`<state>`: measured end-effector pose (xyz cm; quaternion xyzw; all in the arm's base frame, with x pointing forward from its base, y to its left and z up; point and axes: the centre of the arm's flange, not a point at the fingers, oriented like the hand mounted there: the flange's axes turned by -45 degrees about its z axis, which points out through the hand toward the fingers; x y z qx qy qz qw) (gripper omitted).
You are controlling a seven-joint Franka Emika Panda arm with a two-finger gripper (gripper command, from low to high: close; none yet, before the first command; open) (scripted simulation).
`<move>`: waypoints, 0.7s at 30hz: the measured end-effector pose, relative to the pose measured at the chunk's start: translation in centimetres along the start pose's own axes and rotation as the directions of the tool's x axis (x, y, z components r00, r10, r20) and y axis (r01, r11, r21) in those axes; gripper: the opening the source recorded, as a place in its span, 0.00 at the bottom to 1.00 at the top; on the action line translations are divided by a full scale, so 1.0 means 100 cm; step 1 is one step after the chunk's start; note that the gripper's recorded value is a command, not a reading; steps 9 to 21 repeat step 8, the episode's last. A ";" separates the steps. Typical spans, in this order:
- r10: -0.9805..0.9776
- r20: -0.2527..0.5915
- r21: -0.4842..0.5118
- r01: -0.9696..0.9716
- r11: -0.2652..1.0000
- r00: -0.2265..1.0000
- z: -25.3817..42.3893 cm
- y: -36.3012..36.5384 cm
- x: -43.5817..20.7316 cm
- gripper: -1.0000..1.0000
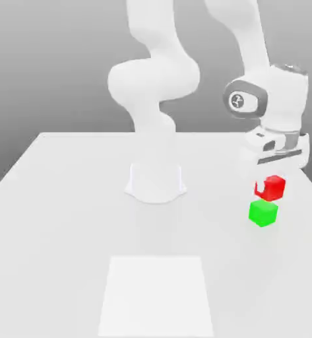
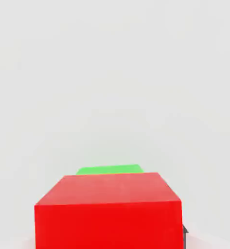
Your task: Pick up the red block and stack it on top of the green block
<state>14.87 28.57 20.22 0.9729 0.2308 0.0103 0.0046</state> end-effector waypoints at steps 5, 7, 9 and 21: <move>0.001 0.008 0.006 -0.001 1.000 1.000 0.013 0.000 -0.002 0.00; 0.004 0.011 0.009 -0.004 1.000 1.000 0.018 0.000 -0.003 0.00; 0.005 0.013 0.010 -0.005 1.000 1.000 0.021 0.000 -0.004 0.00; 0.005 0.013 0.010 -0.005 1.000 1.000 0.021 0.000 -0.004 0.00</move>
